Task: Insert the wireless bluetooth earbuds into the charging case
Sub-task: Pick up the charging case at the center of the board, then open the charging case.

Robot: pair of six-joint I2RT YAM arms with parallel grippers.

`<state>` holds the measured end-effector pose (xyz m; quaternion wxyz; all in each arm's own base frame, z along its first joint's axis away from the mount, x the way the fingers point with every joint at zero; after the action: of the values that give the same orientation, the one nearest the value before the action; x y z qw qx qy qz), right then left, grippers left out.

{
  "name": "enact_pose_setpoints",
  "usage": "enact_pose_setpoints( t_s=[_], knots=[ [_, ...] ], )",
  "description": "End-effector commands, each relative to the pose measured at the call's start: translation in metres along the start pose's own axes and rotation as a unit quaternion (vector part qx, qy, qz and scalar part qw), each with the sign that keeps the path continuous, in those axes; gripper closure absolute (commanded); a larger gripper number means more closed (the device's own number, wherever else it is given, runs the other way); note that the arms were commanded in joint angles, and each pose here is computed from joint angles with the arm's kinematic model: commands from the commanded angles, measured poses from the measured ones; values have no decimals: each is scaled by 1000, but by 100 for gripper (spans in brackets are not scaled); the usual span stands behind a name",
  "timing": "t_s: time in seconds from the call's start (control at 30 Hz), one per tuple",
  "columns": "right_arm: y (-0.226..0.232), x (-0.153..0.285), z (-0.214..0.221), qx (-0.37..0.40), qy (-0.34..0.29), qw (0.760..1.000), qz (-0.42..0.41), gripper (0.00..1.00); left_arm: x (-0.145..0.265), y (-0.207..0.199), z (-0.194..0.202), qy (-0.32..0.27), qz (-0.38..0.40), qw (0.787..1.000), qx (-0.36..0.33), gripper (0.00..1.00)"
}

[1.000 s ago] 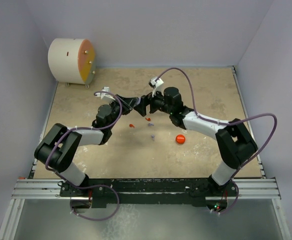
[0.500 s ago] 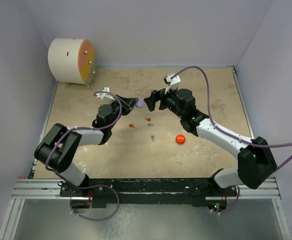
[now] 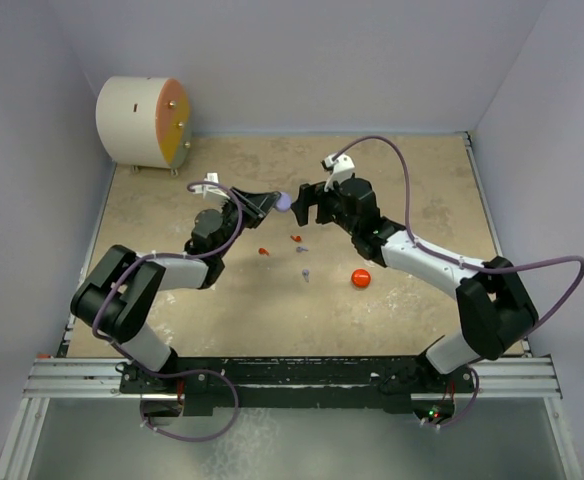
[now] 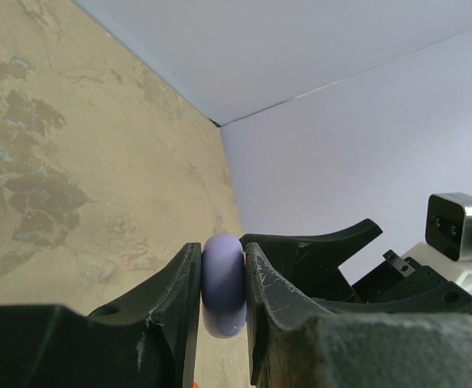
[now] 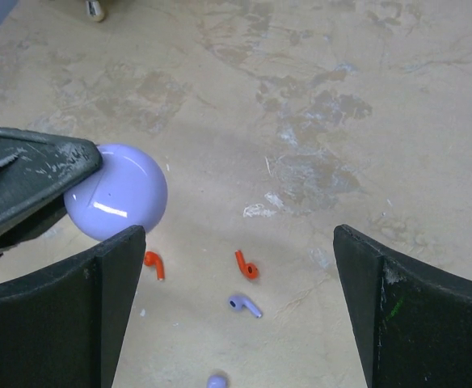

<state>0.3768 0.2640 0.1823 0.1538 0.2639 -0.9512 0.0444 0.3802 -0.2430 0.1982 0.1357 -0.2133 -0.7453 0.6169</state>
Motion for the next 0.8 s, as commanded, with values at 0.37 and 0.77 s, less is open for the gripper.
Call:
enact_pose_setpoints(
  t_s=[0.37, 0.77],
  knots=[
    [-9, 0, -45, -12, -53, 998, 18, 0, -3, -25, -3, 11, 68, 997, 34, 100],
    [0, -21, -28, -16, -36, 999, -4, 0, -1, -28, 2, 27, 80, 995, 45, 100]
  ],
)
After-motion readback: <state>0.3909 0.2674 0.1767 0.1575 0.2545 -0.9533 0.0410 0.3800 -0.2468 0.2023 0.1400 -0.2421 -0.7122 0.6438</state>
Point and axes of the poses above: each gripper's point midway between its finger pads, its own x axis back along the fingers, its own y axis along the line the jaws close on, z = x × y, the point moved 1 cm from there along x, back along the fingers, and after that the axes turned 13 degrees about x, right-handed, at the moved point
